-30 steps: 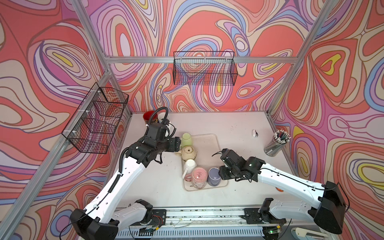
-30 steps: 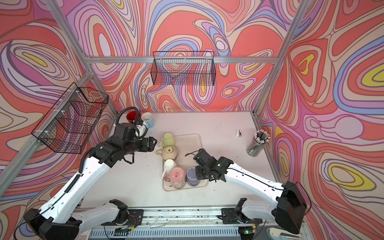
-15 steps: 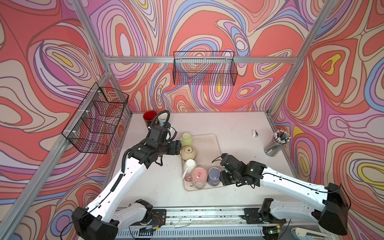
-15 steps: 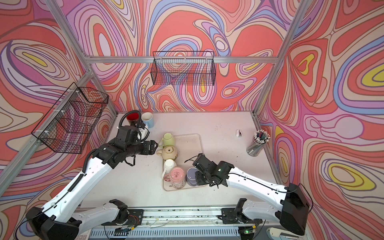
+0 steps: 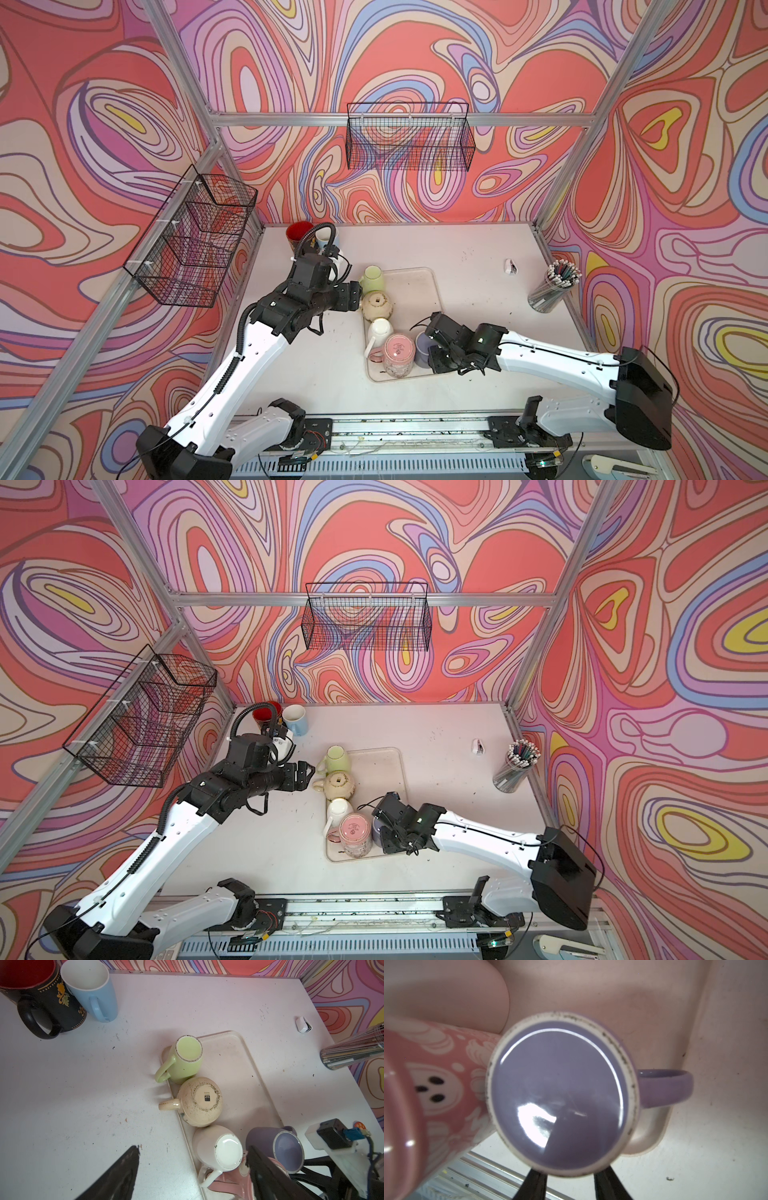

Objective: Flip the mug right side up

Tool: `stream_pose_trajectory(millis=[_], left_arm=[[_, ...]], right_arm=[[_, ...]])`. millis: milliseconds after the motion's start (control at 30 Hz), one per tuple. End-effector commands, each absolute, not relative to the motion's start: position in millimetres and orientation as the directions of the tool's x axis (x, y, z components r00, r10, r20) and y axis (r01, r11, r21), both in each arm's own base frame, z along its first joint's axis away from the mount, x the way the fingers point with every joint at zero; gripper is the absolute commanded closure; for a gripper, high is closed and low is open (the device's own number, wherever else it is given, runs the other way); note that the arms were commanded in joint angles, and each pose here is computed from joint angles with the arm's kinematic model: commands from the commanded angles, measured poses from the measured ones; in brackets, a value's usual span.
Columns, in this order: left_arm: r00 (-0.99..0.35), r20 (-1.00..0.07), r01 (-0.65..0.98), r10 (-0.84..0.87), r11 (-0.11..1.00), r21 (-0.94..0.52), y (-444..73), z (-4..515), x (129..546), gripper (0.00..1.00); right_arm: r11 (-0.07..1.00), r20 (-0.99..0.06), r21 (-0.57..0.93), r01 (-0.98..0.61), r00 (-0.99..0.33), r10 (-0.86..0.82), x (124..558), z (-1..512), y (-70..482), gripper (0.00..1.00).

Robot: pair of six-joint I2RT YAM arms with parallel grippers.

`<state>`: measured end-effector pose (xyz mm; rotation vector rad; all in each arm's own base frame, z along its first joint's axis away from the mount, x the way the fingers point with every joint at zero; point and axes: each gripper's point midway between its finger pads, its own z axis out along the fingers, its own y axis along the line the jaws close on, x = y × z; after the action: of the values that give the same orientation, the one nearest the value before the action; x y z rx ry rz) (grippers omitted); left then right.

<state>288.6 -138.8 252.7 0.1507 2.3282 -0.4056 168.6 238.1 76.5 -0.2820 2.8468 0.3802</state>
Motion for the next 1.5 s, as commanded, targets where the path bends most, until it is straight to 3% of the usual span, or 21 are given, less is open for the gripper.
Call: stream_pose_trajectory(millis=[0,400,867,1133,1467], left_arm=[[-0.685,-0.728,0.259,-0.003,0.934,-0.247,-141,259,286,0.16],[-0.675,-0.738,0.291,0.002,0.92,-0.263,-146,265,281,0.16],[-0.682,-0.731,0.312,0.011,0.909,-0.278,-151,263,278,0.16],[-0.684,-0.729,0.319,0.016,0.906,-0.279,-153,262,278,0.16],[-0.691,-0.723,0.334,0.019,0.895,-0.296,-157,262,277,0.16]], right_arm=[[0.952,-0.316,0.235,-0.195,-0.942,-0.115,184,83,250,0.64],[0.971,-0.373,0.187,-0.147,-0.925,-0.069,232,87,278,0.66],[0.964,-0.38,0.256,-0.068,-0.924,0.036,298,82,278,0.68],[0.939,-0.426,0.294,-0.18,-0.904,-0.04,310,113,289,0.65],[0.933,-0.459,0.347,-0.098,-0.885,0.078,330,151,231,0.64]])
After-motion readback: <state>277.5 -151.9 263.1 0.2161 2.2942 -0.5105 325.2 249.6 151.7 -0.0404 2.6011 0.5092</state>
